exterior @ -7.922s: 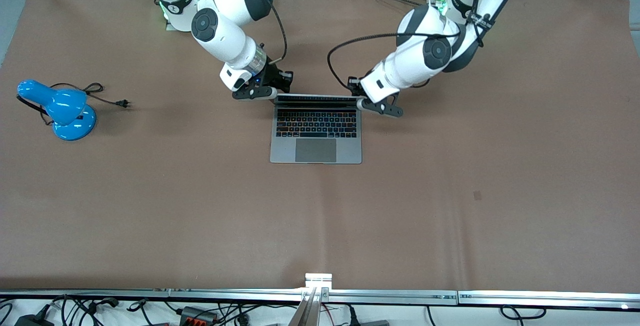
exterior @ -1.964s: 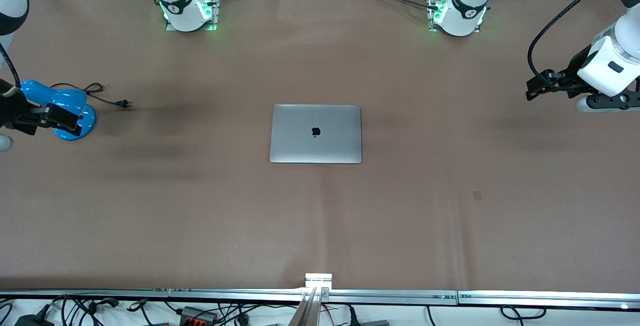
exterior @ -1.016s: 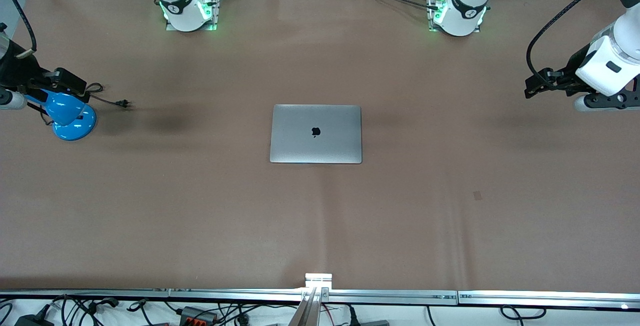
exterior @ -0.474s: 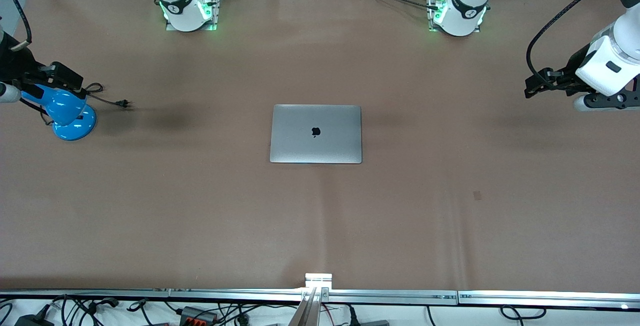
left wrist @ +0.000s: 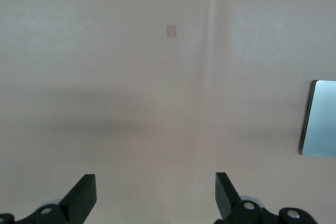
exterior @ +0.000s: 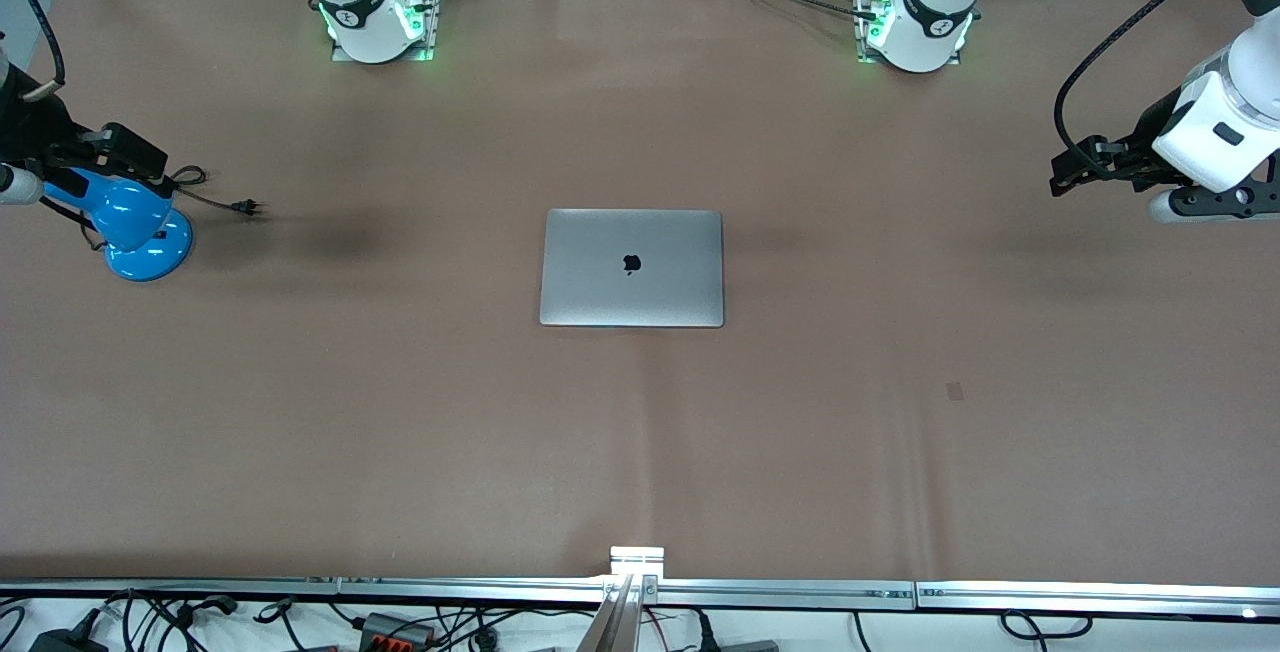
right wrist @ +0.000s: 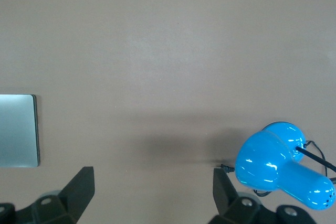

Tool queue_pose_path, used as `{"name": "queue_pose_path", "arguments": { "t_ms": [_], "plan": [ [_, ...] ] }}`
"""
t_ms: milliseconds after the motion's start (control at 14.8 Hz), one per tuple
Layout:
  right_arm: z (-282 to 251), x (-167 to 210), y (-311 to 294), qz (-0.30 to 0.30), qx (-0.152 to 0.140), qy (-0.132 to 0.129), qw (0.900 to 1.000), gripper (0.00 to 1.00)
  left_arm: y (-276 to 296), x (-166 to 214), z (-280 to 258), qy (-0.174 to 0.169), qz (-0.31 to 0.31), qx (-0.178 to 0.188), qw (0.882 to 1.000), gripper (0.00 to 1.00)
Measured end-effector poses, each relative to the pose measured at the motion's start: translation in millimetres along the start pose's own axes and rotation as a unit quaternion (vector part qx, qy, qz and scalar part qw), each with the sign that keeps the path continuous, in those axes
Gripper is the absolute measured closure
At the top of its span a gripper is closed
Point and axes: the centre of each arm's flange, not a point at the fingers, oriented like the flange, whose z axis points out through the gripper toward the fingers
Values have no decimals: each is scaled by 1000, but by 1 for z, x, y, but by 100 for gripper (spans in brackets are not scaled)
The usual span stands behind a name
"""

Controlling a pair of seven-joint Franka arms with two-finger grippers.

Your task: Close laptop with both arms from behind

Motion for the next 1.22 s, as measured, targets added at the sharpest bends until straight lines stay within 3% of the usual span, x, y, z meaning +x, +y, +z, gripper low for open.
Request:
{"name": "queue_pose_path", "arguments": {
  "t_ms": [609,1219],
  "plan": [
    [1,-1,11,10,0,-2,1000,0,0,0,0,0,0,0,1000,0],
    [5,-6,9,8,0,-25,1000,0,-3,0,0,-1,-2,0,1000,0]
  ]
}}
